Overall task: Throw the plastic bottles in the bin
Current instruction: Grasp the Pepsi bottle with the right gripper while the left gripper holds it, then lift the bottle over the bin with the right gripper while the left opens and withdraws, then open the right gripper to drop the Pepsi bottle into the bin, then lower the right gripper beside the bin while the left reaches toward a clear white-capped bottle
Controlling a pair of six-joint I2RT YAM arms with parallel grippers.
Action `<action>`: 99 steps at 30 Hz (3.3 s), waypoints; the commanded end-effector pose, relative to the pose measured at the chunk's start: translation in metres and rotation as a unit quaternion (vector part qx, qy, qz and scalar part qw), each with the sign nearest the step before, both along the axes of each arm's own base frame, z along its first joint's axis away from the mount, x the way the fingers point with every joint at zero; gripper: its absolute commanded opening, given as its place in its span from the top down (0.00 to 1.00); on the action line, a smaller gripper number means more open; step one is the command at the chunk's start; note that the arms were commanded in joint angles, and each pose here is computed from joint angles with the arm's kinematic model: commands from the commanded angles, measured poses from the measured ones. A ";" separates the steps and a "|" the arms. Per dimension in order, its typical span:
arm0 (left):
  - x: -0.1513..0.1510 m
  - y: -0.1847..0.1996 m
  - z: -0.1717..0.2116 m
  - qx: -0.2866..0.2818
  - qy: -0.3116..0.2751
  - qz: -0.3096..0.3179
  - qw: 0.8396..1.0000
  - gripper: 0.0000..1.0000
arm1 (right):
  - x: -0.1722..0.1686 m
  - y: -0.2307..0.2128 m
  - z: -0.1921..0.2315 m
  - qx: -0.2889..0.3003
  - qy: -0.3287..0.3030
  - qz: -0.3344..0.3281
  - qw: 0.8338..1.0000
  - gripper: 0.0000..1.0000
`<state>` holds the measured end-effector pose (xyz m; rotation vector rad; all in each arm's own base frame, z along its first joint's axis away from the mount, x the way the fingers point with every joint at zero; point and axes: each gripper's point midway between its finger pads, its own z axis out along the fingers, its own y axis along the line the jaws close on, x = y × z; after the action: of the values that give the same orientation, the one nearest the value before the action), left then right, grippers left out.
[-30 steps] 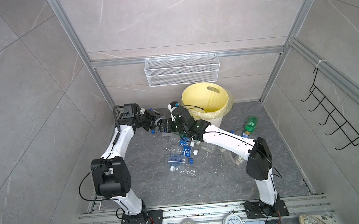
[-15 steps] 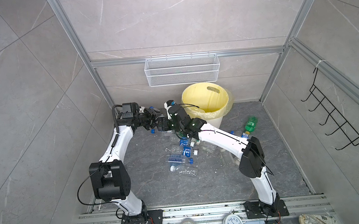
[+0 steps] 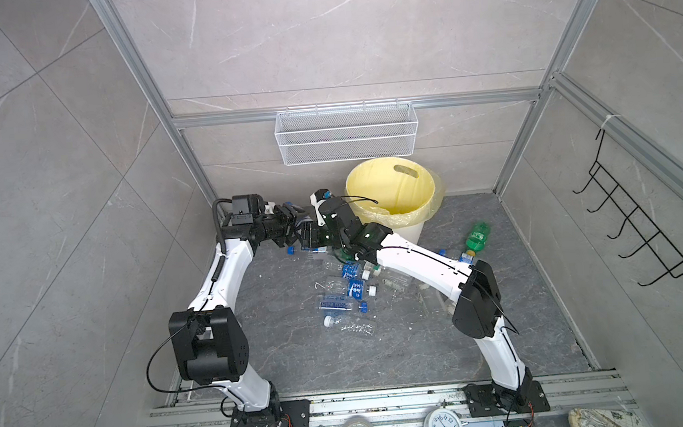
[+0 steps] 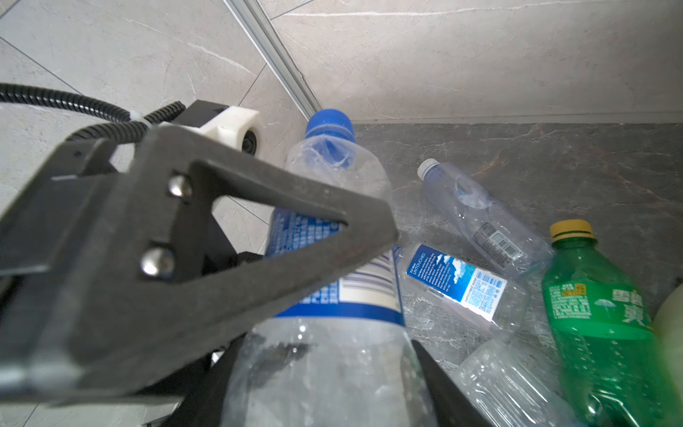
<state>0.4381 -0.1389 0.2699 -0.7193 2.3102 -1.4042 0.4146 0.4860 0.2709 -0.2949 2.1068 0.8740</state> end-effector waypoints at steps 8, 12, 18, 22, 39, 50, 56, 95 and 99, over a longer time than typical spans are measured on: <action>-0.004 -0.003 0.062 -0.008 -0.074 -0.006 0.997 0.01 | 0.000 -0.030 -0.011 -0.030 0.015 -0.027 0.999 0.61; -0.006 -0.003 0.067 -0.005 -0.080 -0.005 0.997 0.00 | -0.001 -0.043 -0.005 -0.038 0.011 -0.035 0.999 0.62; -0.011 -0.001 0.087 0.004 -0.103 -0.008 0.995 0.00 | 0.001 -0.062 0.006 -0.043 0.008 -0.045 0.998 0.63; -0.017 0.000 0.105 0.013 -0.128 -0.009 0.992 0.00 | 0.000 -0.070 0.016 -0.051 0.000 -0.047 0.998 0.63; -0.046 -0.046 0.185 0.082 -0.269 -0.077 0.957 0.00 | -0.022 -0.126 0.138 -0.049 -0.101 -0.063 0.992 0.63; -0.064 -0.118 0.206 0.114 -0.346 -0.142 0.920 0.00 | -0.030 -0.277 0.253 -0.124 -0.202 -0.234 0.943 0.63; -0.077 -0.139 0.211 0.142 -0.386 -0.164 0.896 0.00 | -0.045 -0.331 0.286 -0.114 -0.240 -0.296 0.917 0.62; -0.029 -0.055 0.099 0.452 -0.258 -0.079 0.850 0.00 | 0.000 -0.276 0.143 -0.132 -0.103 -0.191 0.967 0.01; -0.018 -0.032 0.072 0.392 -0.184 -0.062 0.899 0.00 | -0.008 -0.265 0.130 -0.126 -0.099 -0.175 0.972 0.01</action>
<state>0.4148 -0.1903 0.3605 0.1014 2.2540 -0.4051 0.4172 0.2109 0.3868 -0.1249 2.0538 0.2737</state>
